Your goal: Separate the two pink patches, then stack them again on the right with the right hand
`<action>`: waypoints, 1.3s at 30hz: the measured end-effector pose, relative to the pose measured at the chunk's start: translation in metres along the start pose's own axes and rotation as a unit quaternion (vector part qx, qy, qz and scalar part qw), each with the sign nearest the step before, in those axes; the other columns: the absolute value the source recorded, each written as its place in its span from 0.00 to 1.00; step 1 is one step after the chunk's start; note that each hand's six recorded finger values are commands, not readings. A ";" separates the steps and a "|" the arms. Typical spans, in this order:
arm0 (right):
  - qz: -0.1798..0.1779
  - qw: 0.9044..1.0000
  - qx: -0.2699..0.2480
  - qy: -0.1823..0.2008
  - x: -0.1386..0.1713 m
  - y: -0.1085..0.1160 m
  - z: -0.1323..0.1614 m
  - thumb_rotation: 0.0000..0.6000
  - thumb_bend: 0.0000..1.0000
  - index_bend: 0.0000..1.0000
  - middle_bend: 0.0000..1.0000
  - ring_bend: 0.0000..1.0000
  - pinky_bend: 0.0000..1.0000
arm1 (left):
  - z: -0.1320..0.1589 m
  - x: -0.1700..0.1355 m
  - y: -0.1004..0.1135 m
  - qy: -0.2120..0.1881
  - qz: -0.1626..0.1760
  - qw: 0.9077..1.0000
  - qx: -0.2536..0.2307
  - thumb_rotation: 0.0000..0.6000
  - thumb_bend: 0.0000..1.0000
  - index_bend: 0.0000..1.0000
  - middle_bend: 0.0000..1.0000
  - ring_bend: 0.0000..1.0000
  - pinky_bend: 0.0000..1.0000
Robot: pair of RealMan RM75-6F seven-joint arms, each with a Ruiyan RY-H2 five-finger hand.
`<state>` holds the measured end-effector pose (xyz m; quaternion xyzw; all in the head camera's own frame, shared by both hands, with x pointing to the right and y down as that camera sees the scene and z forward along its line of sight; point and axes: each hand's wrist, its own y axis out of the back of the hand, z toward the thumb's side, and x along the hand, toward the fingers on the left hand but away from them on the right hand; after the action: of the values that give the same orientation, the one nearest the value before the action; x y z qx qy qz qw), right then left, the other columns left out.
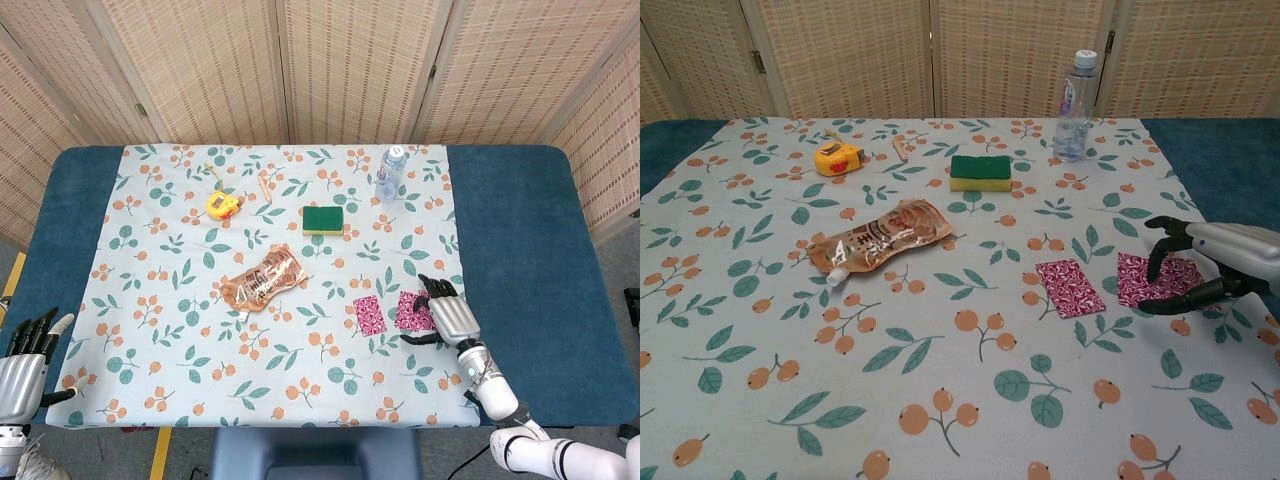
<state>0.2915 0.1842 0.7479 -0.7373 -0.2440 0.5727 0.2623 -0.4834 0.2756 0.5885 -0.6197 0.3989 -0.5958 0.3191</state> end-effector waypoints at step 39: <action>0.009 0.995 0.067 0.076 -0.012 0.020 0.067 0.89 0.05 0.19 0.00 0.00 0.00 | -0.001 -0.002 0.001 0.002 0.002 1.000 0.000 1.00 0.22 0.14 0.04 0.09 0.00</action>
<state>0.2246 0.1690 0.7293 -0.7614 -0.1777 0.5326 0.3241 -0.4849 0.2770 0.5866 -0.6182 0.4006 -0.5961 0.3193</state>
